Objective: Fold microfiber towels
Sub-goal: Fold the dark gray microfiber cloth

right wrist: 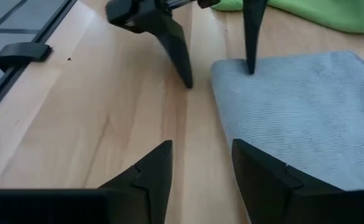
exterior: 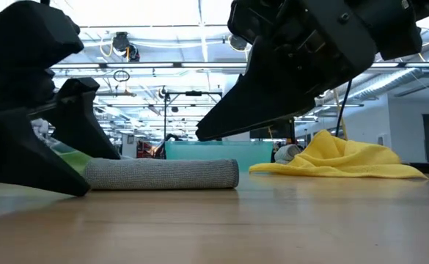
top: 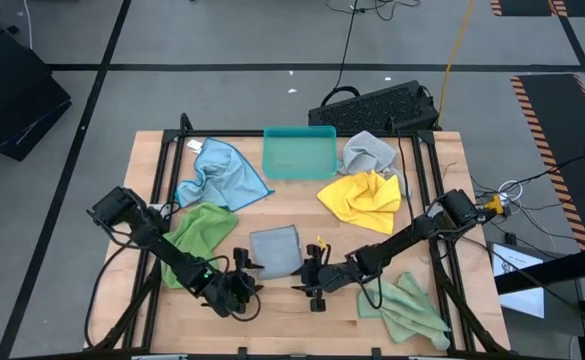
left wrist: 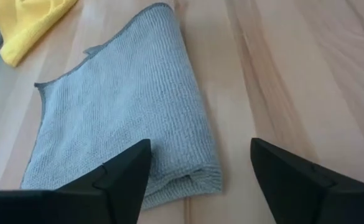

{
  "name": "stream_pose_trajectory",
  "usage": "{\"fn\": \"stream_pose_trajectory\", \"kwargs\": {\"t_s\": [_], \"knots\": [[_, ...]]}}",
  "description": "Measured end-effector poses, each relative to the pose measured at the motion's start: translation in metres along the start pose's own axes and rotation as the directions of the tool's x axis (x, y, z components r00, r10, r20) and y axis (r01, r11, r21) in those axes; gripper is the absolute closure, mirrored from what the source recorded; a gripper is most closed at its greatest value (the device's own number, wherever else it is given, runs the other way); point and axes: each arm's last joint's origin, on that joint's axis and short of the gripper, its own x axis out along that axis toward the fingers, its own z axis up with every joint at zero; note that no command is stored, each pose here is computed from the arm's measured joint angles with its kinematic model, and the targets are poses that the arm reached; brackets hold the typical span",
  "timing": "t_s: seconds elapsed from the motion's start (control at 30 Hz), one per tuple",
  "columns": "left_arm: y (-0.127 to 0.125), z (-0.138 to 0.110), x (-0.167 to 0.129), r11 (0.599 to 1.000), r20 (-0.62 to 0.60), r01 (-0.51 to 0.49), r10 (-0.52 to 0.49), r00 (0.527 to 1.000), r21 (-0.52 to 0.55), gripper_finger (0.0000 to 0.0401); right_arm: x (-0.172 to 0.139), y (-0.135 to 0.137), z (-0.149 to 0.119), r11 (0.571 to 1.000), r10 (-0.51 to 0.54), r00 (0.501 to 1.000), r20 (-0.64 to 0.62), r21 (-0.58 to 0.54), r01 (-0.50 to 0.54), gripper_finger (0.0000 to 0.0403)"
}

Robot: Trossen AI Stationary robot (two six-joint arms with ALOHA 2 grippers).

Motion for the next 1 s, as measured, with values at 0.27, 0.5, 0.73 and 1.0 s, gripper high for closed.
{"fn": "stream_pose_trajectory", "kwargs": {"t_s": [0.27, 0.5, 0.73, 1.0], "knots": [[0.009, -0.002, 0.006, 1.0, -0.059, -0.007, 0.008, 0.998, 0.011, 0.0167, -0.005, 0.016, -0.004, 0.999, 0.035, 0.999, -0.003, 0.019, -0.035, 0.0243], [0.015, -0.003, 0.011, 0.999, -0.102, 0.041, -0.04, 0.994, 0.01, 0.0225, -0.008, 0.026, -0.007, 0.998, 0.059, 0.998, -0.005, 0.02, -0.058, 0.0243], [0.017, -0.003, 0.014, 0.994, -0.118, 0.106, -0.1, 0.988, 0.039, 0.0347, -0.007, 0.023, -0.006, 0.998, 0.032, 0.999, 0.002, 0.044, -0.033, 0.0243], [0.018, 0.001, 0.009, 0.99, -0.097, 0.142, -0.142, 0.985, -0.002, 0.0382, -0.007, 0.022, -0.005, 0.999, 0.013, 1.0, 0.015, 0.032, -0.013, 0.0243]]}}
